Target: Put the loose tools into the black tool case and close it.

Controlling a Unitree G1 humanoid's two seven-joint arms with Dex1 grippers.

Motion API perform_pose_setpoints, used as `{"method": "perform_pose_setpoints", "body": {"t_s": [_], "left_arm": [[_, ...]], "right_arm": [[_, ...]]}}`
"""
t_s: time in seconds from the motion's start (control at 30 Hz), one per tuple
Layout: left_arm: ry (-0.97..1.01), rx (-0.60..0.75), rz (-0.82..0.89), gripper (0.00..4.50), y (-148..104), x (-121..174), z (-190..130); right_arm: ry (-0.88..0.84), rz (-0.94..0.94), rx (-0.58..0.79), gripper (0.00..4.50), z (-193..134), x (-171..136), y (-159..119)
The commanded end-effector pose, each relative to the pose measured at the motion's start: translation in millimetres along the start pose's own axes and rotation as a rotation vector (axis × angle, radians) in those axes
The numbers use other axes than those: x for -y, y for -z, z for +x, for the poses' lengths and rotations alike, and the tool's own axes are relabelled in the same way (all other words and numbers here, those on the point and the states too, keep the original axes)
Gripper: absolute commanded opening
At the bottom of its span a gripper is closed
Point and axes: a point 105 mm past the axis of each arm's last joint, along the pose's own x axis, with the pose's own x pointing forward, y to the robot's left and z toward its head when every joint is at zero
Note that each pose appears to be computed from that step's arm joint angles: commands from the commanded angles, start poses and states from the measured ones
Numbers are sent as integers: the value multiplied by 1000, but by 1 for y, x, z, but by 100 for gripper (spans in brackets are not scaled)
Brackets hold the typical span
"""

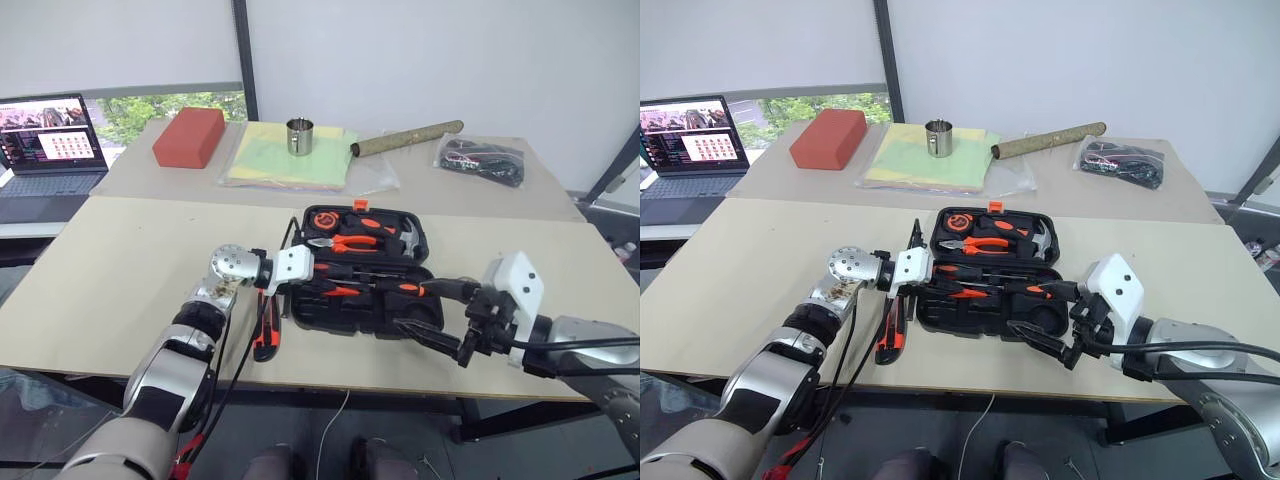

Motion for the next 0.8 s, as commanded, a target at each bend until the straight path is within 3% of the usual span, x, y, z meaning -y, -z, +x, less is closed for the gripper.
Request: {"method": "perform_pose_setpoints", "body": {"t_s": [0.03,0.2,0.43,0.8], "left_arm": [[25,-17,-89,7,11,8,1],[15,-49,-105,7,18,10,2],[-26,-20,-138,7,10,-4,0],[16,-136,-161,7,33,11,7]], "right_arm": [[3,-32,19,450,-4,-2,-9],[-3,-29,20,450,-4,-2,-9],[-13,-31,22,450,-2,-1,-11],[-17,-30,27,450,0,-1,-12]]}}
